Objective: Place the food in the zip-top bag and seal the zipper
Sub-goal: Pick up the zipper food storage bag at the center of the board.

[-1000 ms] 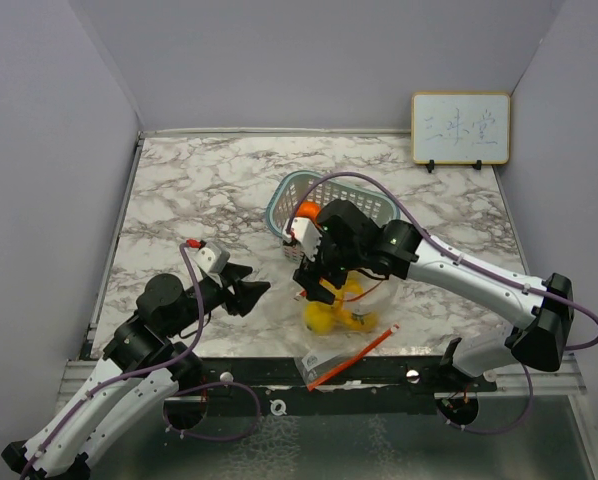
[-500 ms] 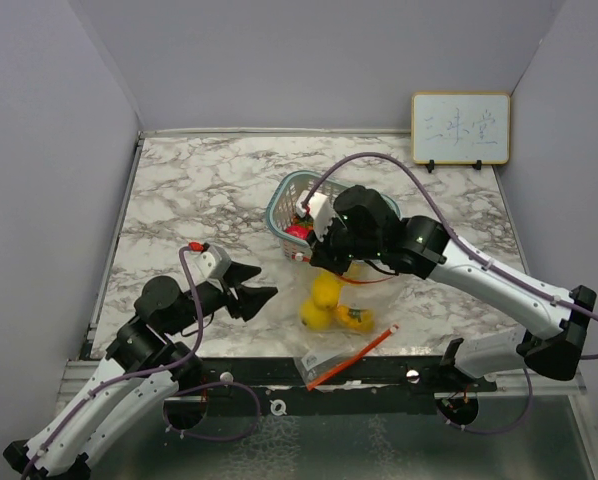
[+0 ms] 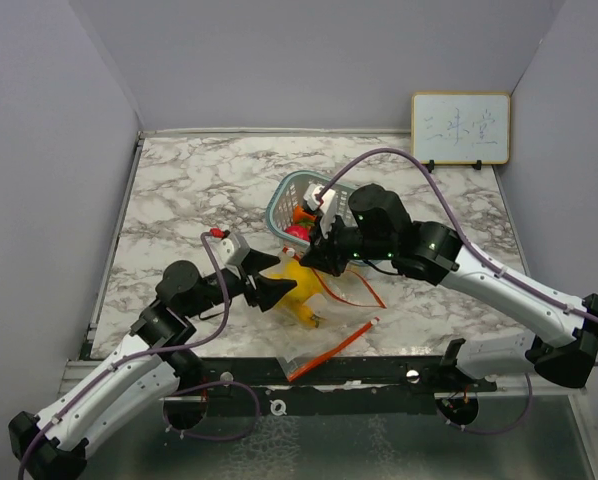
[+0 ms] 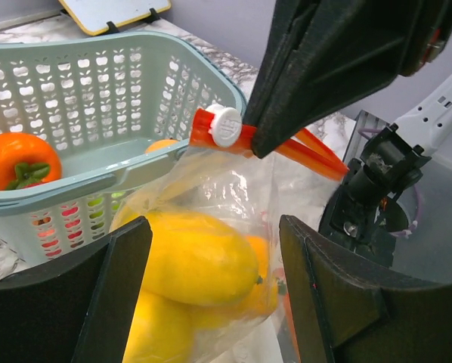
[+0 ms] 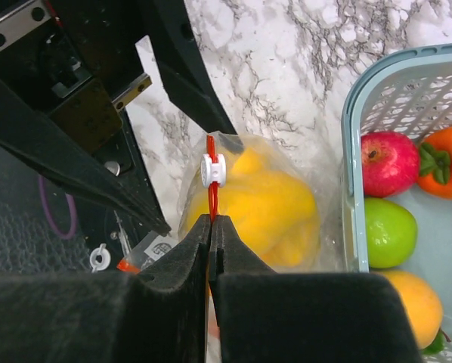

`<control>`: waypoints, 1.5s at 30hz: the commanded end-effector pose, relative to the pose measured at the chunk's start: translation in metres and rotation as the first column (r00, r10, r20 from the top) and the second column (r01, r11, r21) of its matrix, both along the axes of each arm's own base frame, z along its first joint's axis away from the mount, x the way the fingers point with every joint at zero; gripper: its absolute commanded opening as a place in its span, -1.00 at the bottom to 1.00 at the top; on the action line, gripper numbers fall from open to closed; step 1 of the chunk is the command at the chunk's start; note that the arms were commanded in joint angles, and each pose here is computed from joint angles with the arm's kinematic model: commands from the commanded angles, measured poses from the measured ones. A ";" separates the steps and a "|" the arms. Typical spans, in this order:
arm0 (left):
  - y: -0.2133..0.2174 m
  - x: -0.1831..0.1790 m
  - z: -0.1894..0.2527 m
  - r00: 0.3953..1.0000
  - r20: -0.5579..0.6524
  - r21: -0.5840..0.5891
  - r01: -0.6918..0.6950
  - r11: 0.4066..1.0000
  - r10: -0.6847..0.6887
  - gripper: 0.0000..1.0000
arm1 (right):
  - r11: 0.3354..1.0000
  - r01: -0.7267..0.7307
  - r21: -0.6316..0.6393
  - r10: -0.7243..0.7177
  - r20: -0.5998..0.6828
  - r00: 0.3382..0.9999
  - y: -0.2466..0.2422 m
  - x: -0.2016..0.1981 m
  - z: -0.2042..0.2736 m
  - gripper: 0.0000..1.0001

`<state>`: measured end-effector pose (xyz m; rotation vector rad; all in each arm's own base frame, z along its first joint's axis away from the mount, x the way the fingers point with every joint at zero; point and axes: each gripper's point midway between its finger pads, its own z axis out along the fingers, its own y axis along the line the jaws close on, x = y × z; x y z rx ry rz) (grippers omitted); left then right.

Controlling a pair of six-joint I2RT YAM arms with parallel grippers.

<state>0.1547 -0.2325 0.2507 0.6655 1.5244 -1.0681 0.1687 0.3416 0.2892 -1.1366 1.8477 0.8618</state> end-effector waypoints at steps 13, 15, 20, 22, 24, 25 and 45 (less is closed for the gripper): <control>0.001 -0.031 0.034 0.955 0.256 0.010 0.151 0.988 -0.149 0.48 | 0.984 -0.158 0.080 0.157 0.021 0.987 0.000 -0.030 0.010 -0.96; 0.001 -0.033 0.034 0.943 0.290 0.028 0.164 0.986 -0.165 0.49 | 0.982 -0.171 0.079 0.169 0.022 0.985 0.000 -0.032 0.010 -0.96; -0.006 -0.028 0.031 0.938 0.292 0.044 0.180 0.983 -0.185 0.50 | 0.973 -0.213 0.085 0.212 0.020 0.977 0.001 -0.039 0.009 -0.96; -0.008 -0.027 0.029 0.935 0.296 0.052 0.190 0.980 -0.197 0.50 | 0.969 -0.229 0.088 0.229 0.020 0.973 0.001 -0.042 0.008 -0.96; -0.011 -0.027 0.028 0.930 0.303 0.053 0.200 0.978 -0.206 0.50 | 0.969 -0.232 0.089 0.231 0.021 0.973 0.001 -0.042 0.007 -0.96; -0.012 -0.026 0.027 0.930 0.303 0.052 0.203 0.978 -0.209 0.49 | 0.969 -0.231 0.089 0.230 0.025 0.973 0.001 -0.042 0.008 -0.96; -0.009 -0.008 0.020 0.967 0.226 0.047 0.109 0.993 -0.117 -1.00 | 0.981 -0.171 0.089 0.166 0.070 0.984 -0.003 -0.030 0.016 -0.63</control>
